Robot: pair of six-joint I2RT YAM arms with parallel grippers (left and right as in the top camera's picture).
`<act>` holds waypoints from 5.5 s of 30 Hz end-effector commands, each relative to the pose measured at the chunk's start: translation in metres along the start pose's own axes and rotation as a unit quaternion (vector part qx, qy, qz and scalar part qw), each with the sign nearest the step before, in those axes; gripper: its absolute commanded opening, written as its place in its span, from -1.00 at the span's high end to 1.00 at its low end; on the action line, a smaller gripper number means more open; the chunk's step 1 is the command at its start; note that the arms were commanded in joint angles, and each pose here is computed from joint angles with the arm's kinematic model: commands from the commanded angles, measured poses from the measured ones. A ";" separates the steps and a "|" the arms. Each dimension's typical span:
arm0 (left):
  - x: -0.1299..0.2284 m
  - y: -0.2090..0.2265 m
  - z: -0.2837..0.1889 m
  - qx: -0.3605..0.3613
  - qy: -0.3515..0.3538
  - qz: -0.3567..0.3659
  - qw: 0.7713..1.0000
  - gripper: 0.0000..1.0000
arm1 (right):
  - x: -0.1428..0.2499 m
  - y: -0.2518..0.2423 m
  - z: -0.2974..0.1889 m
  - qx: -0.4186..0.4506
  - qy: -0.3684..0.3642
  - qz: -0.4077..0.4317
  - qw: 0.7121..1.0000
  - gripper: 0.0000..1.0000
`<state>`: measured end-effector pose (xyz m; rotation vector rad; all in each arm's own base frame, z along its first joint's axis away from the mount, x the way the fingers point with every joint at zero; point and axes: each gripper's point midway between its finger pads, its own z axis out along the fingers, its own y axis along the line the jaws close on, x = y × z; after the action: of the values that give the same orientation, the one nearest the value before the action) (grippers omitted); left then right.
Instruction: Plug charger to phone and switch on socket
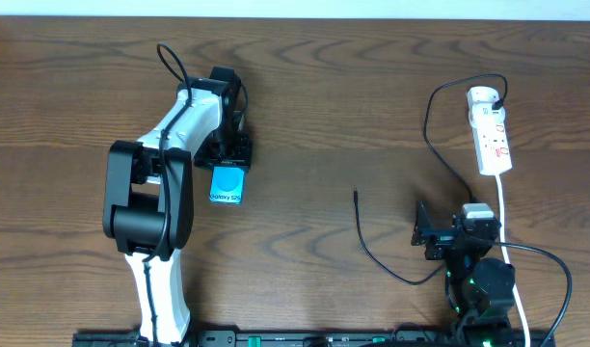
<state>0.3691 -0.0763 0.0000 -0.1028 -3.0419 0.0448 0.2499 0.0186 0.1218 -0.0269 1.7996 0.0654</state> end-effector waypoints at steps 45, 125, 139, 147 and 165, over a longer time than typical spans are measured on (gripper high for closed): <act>-0.004 -0.068 -0.194 0.356 -0.095 -0.225 0.902 0.86 | 0.000 -0.001 0.000 0.002 0.000 -0.005 1.000 -0.99; 0.013 0.004 -0.185 0.342 0.017 -0.521 0.782 0.85 | 0.000 -0.001 0.000 0.002 0.000 -0.005 1.000 -0.98; 0.034 0.023 -0.144 0.251 0.031 -0.549 0.796 0.85 | 0.000 -0.001 0.000 0.002 0.000 -0.005 1.000 -0.98; 0.039 0.020 -0.129 0.228 0.041 -0.547 0.804 0.85 | 0.000 -0.001 0.000 0.002 0.000 -0.005 1.000 -0.98; 0.040 0.023 -0.128 0.218 0.036 -0.548 0.807 0.85 | -0.007 0.005 0.000 -0.016 -0.015 0.007 1.000 -0.99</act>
<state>0.3453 -0.0490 0.1310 1.5797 -2.4252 0.6133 0.2503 0.0193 0.1240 -0.0286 1.7905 0.0694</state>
